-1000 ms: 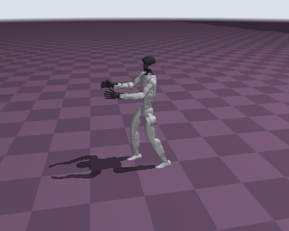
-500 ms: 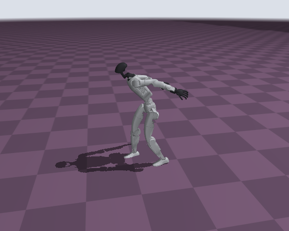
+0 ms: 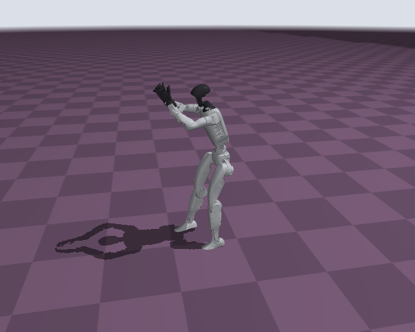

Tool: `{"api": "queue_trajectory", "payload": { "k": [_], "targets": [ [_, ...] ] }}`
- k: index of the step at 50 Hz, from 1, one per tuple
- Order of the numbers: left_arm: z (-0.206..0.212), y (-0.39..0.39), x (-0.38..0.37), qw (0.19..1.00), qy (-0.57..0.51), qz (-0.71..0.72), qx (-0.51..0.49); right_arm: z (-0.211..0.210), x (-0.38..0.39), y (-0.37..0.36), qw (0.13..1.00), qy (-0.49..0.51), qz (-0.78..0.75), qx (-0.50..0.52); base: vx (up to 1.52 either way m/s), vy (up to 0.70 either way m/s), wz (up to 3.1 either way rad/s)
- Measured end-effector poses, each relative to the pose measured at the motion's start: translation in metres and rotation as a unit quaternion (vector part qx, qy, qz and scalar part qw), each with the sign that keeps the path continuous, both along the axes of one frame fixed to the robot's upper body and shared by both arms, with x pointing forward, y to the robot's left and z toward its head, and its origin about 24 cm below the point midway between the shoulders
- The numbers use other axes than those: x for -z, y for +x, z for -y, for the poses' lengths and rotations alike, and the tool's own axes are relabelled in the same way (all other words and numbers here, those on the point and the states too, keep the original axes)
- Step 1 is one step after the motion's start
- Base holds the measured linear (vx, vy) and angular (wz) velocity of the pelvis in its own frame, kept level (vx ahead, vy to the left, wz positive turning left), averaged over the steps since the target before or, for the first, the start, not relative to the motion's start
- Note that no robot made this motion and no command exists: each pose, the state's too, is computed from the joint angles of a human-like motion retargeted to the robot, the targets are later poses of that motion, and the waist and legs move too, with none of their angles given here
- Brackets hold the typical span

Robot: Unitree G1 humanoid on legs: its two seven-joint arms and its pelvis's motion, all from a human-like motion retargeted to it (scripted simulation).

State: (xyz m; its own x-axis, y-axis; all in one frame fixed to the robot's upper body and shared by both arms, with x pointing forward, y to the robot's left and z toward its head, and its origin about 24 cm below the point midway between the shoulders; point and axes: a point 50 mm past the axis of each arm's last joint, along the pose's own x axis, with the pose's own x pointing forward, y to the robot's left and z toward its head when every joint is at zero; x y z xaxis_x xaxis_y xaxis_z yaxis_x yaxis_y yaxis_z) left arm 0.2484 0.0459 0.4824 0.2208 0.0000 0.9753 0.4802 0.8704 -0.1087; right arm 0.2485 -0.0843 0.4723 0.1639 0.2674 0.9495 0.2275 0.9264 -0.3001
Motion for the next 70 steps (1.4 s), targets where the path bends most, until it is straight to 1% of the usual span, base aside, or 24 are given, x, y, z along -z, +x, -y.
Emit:
{"api": "queue_trajectory", "payload": {
  "k": [2, 4, 6, 8, 12, 16, 19, 21, 22, 24, 27, 29, 31, 34, 36, 39, 45, 51, 57, 59, 62, 64, 66, 70],
  "targets": [
    [0.000, -0.091, -0.026, 0.977, 0.022, 0.204, 0.054, -0.028, -0.039, -0.074, 0.985, -0.035, 0.161, -0.046, -0.77, 0.40, -1.59],
    [-0.005, -0.156, -0.021, 0.929, 0.057, 0.348, 0.109, -0.040, -0.055, -0.127, 0.959, -0.041, 0.269, -0.080, -0.79, 0.11, -1.19],
    [-0.020, -0.179, -0.009, 0.904, 0.078, 0.401, 0.126, -0.040, -0.057, -0.154, 0.940, -0.045, 0.329, -0.080, -0.75, -0.01, -0.66],
    [-0.040, -0.174, 0.001, 0.910, 0.084, 0.394, 0.099, -0.034, -0.054, -0.160, 0.932, -0.051, 0.357, -0.041, -0.67, 0.14, -0.27],
    [-0.091, -0.117, 0.039, 0.952, 0.123, 0.266, -0.092, -0.007, -0.027, -0.133, 0.945, -0.082, 0.315, 0.030, -0.58, 0.20, -0.59],
    [-0.166, -0.092, 0.102, 0.940, 0.166, 0.100, -0.282, 0.025, 0.010, -0.129, 0.936, -0.135, 0.309, 0.098, -0.72, 0.01, -1.23],
    [-0.239, -0.108, 0.179, 0.900, 0.045, -0.061, -0.428, 0.050, 0.033, -0.126, 0.918, -0.127, 0.337, 0.168, -1.08, 0.02, 0.00],
    [-0.273, -0.113, 0.242, 0.848, -0.079, -0.186, -0.490, 0.087, 0.077, -0.099, 0.950, -0.023, 0.260, 0.173, -1.24, 0.14, 1.90],
    [-0.278, -0.100, 0.266, 0.832, -0.114, -0.239, -0.488, 0.121, 0.120, -0.094, 0.962, 0.059, 0.171, 0.204, -1.26, 0.24, 2.44],
    [-0.267, -0.064, 0.320, 0.805, -0.175, -0.354, -0.444, 0.162, 0.205, -0.074, 0.951, 0.179, -0.070, 0.241, -1.21, 0.34, 2.17],
    [-0.216, -0.018, 0.375, 0.784, -0.189, -0.473, -0.354, 0.153, 0.335, -0.029, 0.833, 0.344, -0.391, 0.185, -1.05, 0.37, 0.70],
    [-0.182, -0.009, 0.396, 0.780, -0.161, -0.522, -0.306, 0.116, 0.401, -0.014, 0.749, 0.361, -0.537, 0.140, -0.83, 0.27, -0.63],
    [-0.163, -0.014, 0.414, 0.774, -0.111, -0.556, -0.283, 0.082, 0.429, -0.009, 0.721, 0.311, -0.613, 0.090, -0.64, 0.18, -0.91],
    [-0.159, -0.035, 0.444, 0.744, -0.033, -0.603, -0.288, 0.059, 0.426, -0.006, 0.756, 0.208, -0.617, 0.067, -0.47, 0.14, -0.38],
    [-0.166, -0.051, 0.464, 0.709, 0.008, -0.636, -0.305, 0.061, 0.413, -0.005, 0.789, 0.176, -0.584, 0.078, -0.35, 0.14, 0.42],
    [-0.176, -0.064, 0.493, 0.651, 0.062, -0.682, -0.328, 0.071, 0.402, -0.005, 0.802, 0.174, -0.565, 0.078, -0.27, 0.15, 0.92],
    [-0.199, -0.050, 0.514, 0.577, 0.130, -0.709, -0.384, 0.104, 0.425, -0.005, 0.756, 0.192, -0.616, 0.110, -0.18, 0.17, 0.38],
    [-0.193, -0.012, 0.499, 0.601, 0.120, -0.689, -0.388, 0.139, 0.492, -0.023, 0.631, 0.236, -0.715, 0.186, 0.01, 0.10, 0.47],
    [-0.138, 0.021, 0.492, 0.648, 0.184, -0.676, -0.298, 0.171, 0.567, -0.105, 0.437, 0.319, -0.799, 0.264, 0.19, 0.13, 1.42],
    [-0.118, 0.024, 0.491, 0.665, 0.197, -0.671, -0.263, 0.182, 0.584, -0.132, 0.383, 0.306, -0.817, 0.302, 0.17, 0.28, 0.97],
    [-0.106, 0.016, 0.495, 0.675, 0.198, -0.672, -0.232, 0.196, 0.599, -0.151, 0.336, 0.232, -0.836, 0.366, 0.14, 0.13, 0.03],
    [-0.105, 0.006, 0.502, 0.670, 0.201, -0.678, -0.225, 0.202, 0.600, -0.150, 0.332, 0.193, -0.832, 0.401, 0.09, 0.07, -0.30],
    [-0.111, -0.006, 0.512, 0.655, 0.223, -0.684, -0.229, 0.200, 0.596, -0.139, 0.353, 0.198, -0.818, 0.408, 0.03, 0.02, -0.25],
    [-0.129, -0.024, 0.527, 0.618, 0.275, -0.694, -0.248, 0.185, 0.579, -0.109, 0.430, 0.228, -0.797, 0.357, -0.04, 0.00, -0.08]
  ]
}}
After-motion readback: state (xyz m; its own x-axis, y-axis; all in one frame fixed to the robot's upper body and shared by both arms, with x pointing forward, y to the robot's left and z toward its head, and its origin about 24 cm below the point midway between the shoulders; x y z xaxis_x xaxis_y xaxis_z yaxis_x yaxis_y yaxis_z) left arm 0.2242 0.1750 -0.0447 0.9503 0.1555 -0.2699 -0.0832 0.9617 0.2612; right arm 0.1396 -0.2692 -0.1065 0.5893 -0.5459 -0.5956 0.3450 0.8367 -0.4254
